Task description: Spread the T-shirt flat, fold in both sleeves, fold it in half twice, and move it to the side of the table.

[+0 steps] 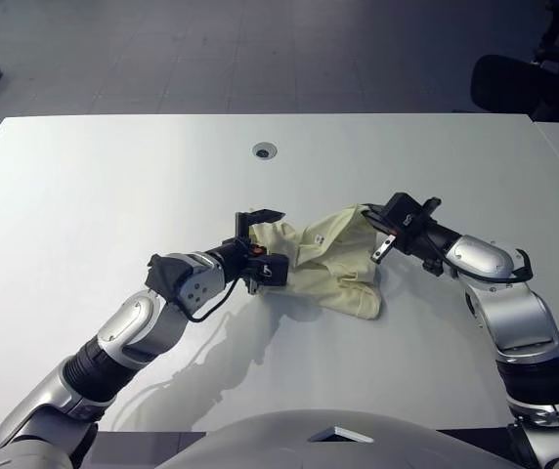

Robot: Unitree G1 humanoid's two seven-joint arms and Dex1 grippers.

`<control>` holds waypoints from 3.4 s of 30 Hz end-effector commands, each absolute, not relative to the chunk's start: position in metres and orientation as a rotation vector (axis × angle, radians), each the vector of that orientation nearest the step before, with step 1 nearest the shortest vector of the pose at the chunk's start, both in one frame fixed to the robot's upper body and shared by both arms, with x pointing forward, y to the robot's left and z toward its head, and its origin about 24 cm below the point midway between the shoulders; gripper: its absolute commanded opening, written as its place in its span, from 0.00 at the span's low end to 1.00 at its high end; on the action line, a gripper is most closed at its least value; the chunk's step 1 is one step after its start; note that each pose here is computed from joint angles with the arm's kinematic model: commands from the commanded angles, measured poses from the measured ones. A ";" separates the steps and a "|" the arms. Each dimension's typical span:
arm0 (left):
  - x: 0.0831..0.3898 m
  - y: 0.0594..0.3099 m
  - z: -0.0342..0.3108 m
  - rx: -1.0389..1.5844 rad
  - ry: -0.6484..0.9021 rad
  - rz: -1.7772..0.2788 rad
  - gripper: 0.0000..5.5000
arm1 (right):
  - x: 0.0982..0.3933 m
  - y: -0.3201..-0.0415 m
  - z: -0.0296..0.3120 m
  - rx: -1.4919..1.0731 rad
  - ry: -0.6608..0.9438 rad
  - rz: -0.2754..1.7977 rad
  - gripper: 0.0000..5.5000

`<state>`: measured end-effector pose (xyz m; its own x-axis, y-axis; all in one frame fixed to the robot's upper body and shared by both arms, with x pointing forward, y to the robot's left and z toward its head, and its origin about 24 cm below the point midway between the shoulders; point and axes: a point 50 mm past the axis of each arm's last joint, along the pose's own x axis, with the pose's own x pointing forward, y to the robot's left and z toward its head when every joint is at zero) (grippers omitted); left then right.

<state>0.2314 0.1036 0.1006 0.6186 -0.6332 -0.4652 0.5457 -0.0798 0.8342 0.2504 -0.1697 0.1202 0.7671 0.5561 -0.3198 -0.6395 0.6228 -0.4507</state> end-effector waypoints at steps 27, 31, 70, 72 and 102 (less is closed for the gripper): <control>0.229 0.101 0.088 1.342 -0.041 -0.991 0.26 | 0.255 -0.170 0.125 -0.578 0.149 0.696 0.00; 0.231 0.100 0.093 1.333 -0.057 -0.984 0.13 | 0.255 -0.171 0.125 -0.579 0.153 0.694 0.00; 0.426 0.145 0.322 1.111 -0.358 -0.016 0.00 | 0.427 -0.170 0.300 -0.894 -0.279 0.057 0.00; 0.425 0.147 0.329 1.136 -0.390 0.033 0.00 | 0.427 -0.173 0.306 -0.913 -0.307 0.005 0.00; 0.417 0.147 0.340 1.637 -0.574 0.062 0.00 | 0.421 -0.178 0.321 -1.059 -0.343 0.095 0.00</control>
